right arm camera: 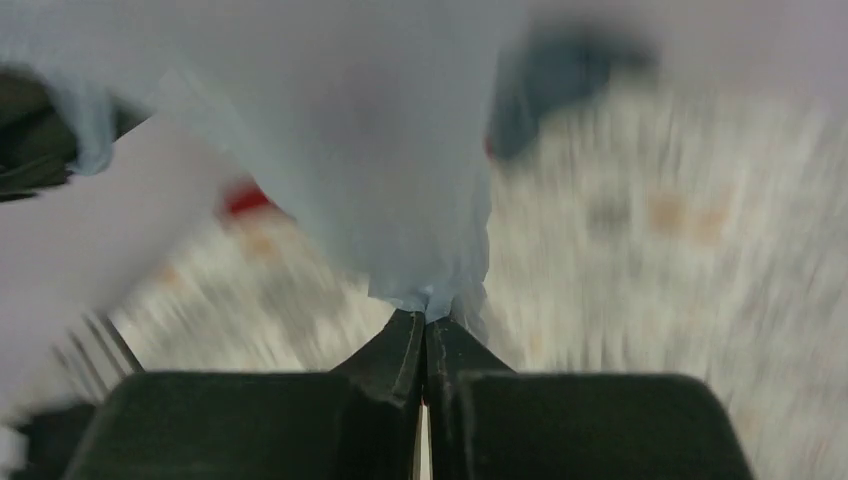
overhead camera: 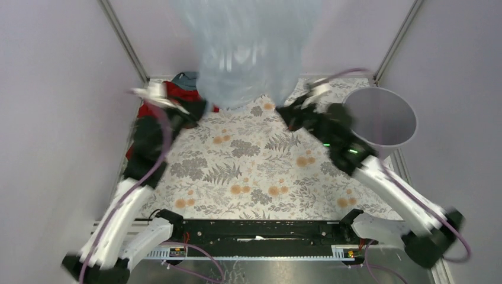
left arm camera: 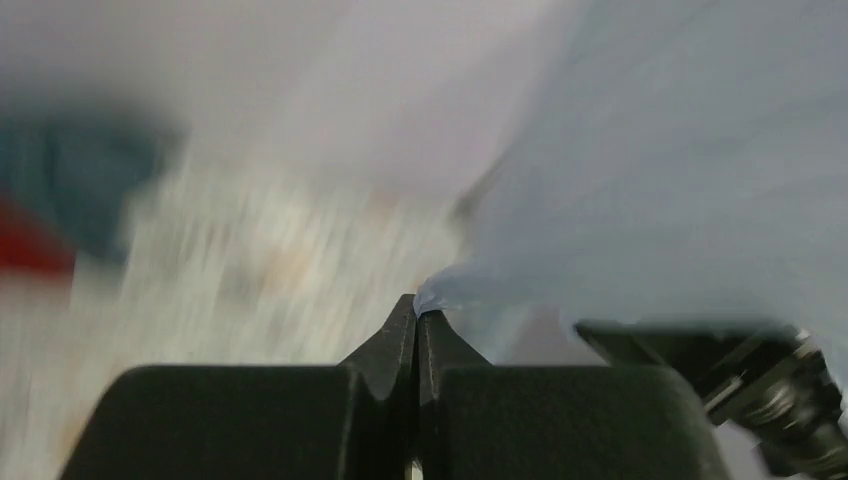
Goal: Put the trash bags into the trash bin
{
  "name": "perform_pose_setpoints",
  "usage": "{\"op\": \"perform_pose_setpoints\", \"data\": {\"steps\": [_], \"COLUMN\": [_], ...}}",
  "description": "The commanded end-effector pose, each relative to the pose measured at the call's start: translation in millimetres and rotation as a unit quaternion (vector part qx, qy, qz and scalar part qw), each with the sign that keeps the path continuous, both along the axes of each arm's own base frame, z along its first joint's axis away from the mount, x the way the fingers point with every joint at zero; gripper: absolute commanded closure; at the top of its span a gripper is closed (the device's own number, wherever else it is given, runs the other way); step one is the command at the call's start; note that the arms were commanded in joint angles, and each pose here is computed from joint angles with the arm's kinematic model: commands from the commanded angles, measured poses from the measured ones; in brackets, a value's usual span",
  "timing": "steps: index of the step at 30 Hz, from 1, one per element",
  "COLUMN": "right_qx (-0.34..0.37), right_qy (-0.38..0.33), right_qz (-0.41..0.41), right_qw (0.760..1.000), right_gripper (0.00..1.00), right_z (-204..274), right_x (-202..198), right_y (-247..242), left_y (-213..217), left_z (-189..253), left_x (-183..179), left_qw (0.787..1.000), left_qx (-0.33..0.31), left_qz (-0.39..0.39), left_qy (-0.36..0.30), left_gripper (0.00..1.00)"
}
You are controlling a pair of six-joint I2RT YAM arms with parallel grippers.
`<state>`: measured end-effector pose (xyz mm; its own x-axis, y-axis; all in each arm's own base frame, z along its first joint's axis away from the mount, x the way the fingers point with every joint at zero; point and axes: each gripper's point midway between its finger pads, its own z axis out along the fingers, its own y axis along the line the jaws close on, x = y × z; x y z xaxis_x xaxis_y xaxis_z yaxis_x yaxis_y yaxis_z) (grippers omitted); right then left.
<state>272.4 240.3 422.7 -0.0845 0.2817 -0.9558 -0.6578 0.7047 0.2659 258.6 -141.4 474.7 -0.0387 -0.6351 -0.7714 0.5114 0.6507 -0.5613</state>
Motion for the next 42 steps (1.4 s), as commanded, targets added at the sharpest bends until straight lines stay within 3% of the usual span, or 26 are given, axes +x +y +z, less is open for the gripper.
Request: {"op": "perform_pose_setpoints", "data": {"steps": [1, 2, 4, 8, 10, 13, 15, 17, 19, 22, 24, 26, 27, 31, 39, 42], "right_qx": [-0.126, -0.105, -0.082, -0.110, -0.106, -0.053, -0.012, 0.023, 0.038, -0.020, -0.085, -0.135, -0.140, -0.117, -0.109, -0.080], "right_qy": [0.287, 0.271, 0.229, 0.123, 0.080, 0.018, -0.020, -0.044, -0.043, 0.062, 0.165, 0.253, 0.273, 0.263, 0.180, 0.162], "right_qz": [0.013, 0.020, 0.014, 0.008, 0.012, 0.053, 0.092, 0.117, 0.119, 0.062, 0.022, 0.028, 0.050, 0.082, 0.097, 0.117], "right_qw": [0.950, 0.957, 0.970, 0.986, 0.991, 0.997, 0.995, 0.992, 0.991, 0.996, 0.982, 0.957, 0.950, 0.954, 0.973, 0.977], "right_gripper": [1.00, 1.00, 1.00, 1.00, 1.00, 1.00, 1.00, 1.00, 0.99, 1.00, 1.00, 1.00, 1.00, 1.00, 1.00, 0.99], "right_z": [-234, -222, -180, -56, 14, 108, 147, 153, 121, -2, -99, -182, -199, -188, -66, -43], "right_x": [-8, -13, -9, 15, 18, -9, -41, -63, -65, -28, -12, -21, -31, -50, -52, -57], "right_y": [21, 24, 23, 28, 30, 26, 18, 11, 11, 18, 17, 17, 20, 19, 16, 20], "left_y": [-29, -26, -20, -17, -18, -17, -12, -9, -10, -9, 0, -2, -4, -1, -14, -12], "left_z": [-264, -260, -211, -56, 32, 145, 175, 166, 115, -42, -163, -250, -266, -248, -119, -79], "left_x": [-3, -8, -5, 19, 15, -38, -77, -98, -85, -21, -1, -15, -24, -44, -54, -62], "left_qw": [0.932, 0.935, 0.953, 0.982, 0.992, 0.993, 0.987, 0.981, 0.985, 0.994, 0.965, 0.933, 0.927, 0.946, 0.973, 0.981], "left_qx": [0.049, 0.041, 0.047, 0.104, 0.103, 0.063, 0.020, -0.021, -0.038, 0.015, 0.061, 0.086, 0.082, 0.050, 0.065, 0.058], "left_qz": [-0.068, -0.064, -0.050, -0.032, -0.034, -0.076, -0.104, -0.125, -0.120, -0.046, 0.002, -0.011, -0.023, -0.035, -0.094, -0.100], "left_qy": [0.353, 0.346, 0.297, 0.154, 0.071, -0.063, -0.121, -0.147, -0.116, 0.100, 0.255, 0.350, 0.364, 0.319, 0.199, 0.156], "left_gripper": [1.00, 1.00, 1.00, 1.00, 1.00, 1.00, 1.00, 1.00, 1.00, 1.00, 1.00, 1.00, 1.00, 1.00, 1.00, 1.00]}}
